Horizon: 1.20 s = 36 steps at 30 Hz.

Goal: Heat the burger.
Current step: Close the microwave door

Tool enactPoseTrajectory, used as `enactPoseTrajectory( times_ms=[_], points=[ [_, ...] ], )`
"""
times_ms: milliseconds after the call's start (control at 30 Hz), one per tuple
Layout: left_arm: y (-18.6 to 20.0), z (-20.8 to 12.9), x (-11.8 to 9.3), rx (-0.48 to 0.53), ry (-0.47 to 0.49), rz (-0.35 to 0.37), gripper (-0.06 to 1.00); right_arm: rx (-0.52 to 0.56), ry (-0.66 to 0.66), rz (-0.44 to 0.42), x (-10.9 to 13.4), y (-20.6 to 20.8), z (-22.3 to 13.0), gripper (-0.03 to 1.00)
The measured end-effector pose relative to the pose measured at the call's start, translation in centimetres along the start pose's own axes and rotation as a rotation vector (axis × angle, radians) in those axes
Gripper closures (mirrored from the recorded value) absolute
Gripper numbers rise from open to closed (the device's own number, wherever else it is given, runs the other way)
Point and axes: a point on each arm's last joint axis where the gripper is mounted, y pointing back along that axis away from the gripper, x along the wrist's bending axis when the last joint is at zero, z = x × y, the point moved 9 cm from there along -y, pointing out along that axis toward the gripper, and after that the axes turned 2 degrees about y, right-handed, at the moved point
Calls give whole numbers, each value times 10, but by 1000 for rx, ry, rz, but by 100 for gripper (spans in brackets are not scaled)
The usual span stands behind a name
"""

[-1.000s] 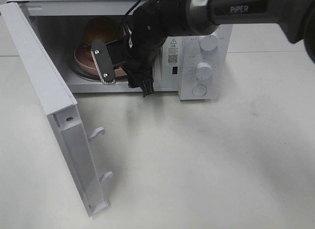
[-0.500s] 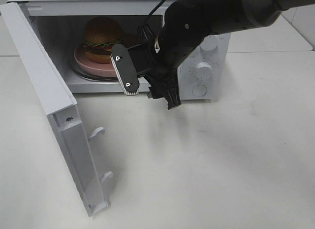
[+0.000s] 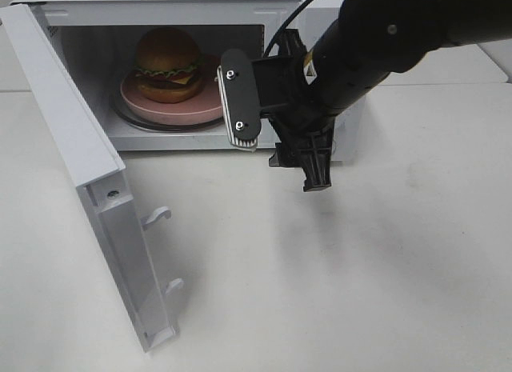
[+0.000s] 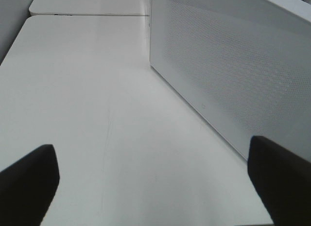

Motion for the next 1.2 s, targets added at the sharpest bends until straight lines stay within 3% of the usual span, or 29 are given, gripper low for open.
enactPoseTrajectory(
  times_ms=[367,400,567,733,833,1000,1200],
  points=[
    [0,0,0,0,0,0,-3,2,-411,-15,22,50,-17,30],
    [0,0,0,0,0,0,-3,7,-505,-14,27,58,-22,29],
    [0,0,0,0,0,0,-3,23,-676,-7,40,72,-30,24],
    [0,0,0,0,0,0,-3,128,-917,37,64,95,-49,21],
    [0,0,0,0,0,0,-3,152,-938,47,68,98,-52,21],
    [0,0,0,0,0,0,-3,315,-1023,114,94,115,-72,21],
    [0,0,0,0,0,0,-3,341,-1040,121,99,127,-76,21]
  ],
)
